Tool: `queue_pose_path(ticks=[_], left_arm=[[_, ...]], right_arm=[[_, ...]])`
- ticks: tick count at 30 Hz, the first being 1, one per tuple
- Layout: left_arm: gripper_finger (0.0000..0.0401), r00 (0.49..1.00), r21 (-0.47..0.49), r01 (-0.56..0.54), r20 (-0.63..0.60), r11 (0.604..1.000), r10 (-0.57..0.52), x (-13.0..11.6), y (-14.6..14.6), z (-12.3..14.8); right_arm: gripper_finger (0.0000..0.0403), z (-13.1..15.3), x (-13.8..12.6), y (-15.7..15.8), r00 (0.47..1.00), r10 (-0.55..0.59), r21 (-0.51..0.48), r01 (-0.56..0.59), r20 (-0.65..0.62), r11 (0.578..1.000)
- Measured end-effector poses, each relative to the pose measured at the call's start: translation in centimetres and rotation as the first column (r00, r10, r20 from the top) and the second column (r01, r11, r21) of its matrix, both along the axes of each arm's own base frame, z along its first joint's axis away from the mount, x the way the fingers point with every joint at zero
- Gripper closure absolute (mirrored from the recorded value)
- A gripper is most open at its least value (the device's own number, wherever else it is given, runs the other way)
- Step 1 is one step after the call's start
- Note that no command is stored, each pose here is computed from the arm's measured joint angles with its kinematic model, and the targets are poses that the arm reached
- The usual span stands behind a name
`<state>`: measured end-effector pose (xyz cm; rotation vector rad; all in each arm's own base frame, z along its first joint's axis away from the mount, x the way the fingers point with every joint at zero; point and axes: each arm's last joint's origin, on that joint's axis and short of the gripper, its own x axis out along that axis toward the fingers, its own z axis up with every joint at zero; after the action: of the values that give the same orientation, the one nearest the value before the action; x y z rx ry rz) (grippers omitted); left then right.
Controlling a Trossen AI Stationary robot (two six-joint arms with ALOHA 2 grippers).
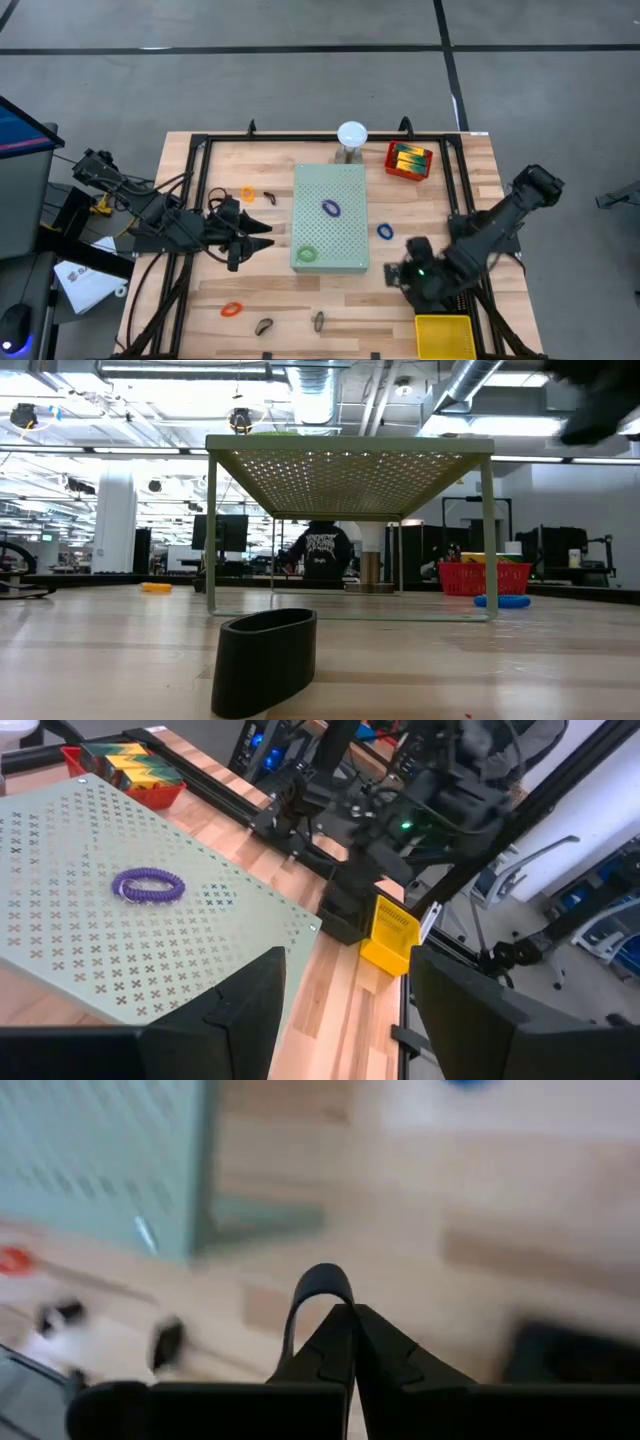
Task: Pick & Place Office Desk Supplies
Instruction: Put the black rubberband into the black bin
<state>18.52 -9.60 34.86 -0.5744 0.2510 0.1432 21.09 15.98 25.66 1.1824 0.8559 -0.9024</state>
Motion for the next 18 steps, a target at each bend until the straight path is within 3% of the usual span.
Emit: queue_pose_path(ticks=[9,14,18], left_arm=[[0.0191,1.000,0.026,0.008,-0.005,1.000,-0.008,0.0,0.0,0.0],[0.0191,1.000,0.027,0.008,-0.005,1.000,-0.008,0.0,0.0,0.0],[0.0191,1.000,0.029,0.009,-0.010,1.000,-0.009,0.1,-0.1,-0.2]], right_arm=[[0.0403,1.6,-4.2,3.3,0.943,0.047,0.055,-0.031,-0.329,0.998],[0.0403,0.0,-5.0,2.7,0.895,0.033,0.041,-0.017,-0.445,0.999],[0.0403,-1.7,-5.3,3.0,0.876,0.075,0.104,-0.028,-0.477,0.994]])
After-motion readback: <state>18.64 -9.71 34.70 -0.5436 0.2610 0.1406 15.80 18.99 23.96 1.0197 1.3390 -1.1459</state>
